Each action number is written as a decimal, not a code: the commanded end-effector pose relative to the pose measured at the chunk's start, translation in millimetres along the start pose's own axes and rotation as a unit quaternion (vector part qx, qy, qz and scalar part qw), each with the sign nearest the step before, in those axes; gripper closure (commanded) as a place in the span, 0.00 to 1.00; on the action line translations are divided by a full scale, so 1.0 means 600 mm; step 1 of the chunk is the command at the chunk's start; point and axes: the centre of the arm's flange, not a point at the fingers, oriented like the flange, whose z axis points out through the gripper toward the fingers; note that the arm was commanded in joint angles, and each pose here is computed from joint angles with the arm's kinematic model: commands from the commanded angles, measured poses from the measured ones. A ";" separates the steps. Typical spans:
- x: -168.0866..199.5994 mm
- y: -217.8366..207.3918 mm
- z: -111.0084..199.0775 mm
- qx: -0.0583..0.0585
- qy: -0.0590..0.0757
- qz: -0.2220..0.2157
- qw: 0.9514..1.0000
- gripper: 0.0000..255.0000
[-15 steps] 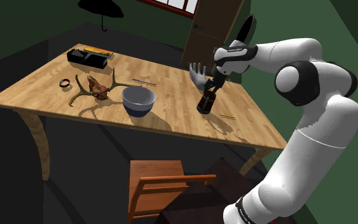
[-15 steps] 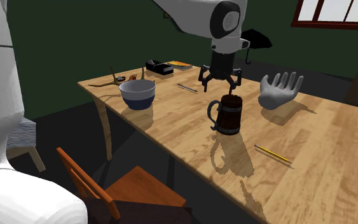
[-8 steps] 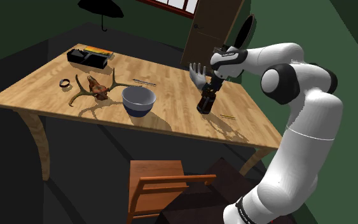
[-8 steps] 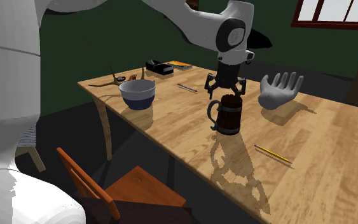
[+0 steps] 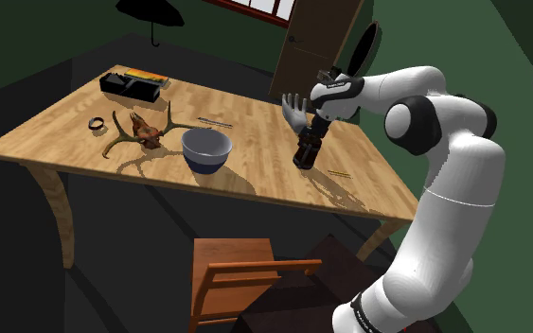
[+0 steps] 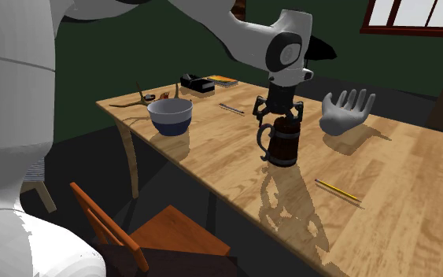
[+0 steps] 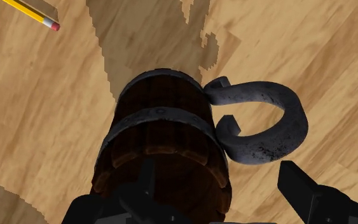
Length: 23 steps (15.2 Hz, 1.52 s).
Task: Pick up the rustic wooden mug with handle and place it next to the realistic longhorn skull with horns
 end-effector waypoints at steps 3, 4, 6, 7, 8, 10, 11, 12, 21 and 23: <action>0.000 0.001 0.003 0.000 -0.002 0.000 1.000 1.00; 0.000 0.001 0.003 0.000 -0.002 0.000 1.000 1.00; 0.000 0.000 0.002 0.000 -0.002 0.000 1.000 1.00; 0.000 0.000 0.003 0.000 -0.002 0.000 1.000 1.00; 0.000 -0.001 0.004 0.000 -0.002 0.000 1.000 1.00; 0.000 -0.003 0.004 0.000 -0.002 0.000 1.000 1.00; -0.001 -0.002 0.004 0.000 -0.002 0.000 1.000 1.00; -0.001 0.001 0.003 0.000 -0.002 0.000 1.000 1.00; 0.009 -0.003 -0.076 0.000 -0.002 0.000 1.000 1.00; 0.011 -0.004 -0.093 0.000 -0.002 0.000 1.000 1.00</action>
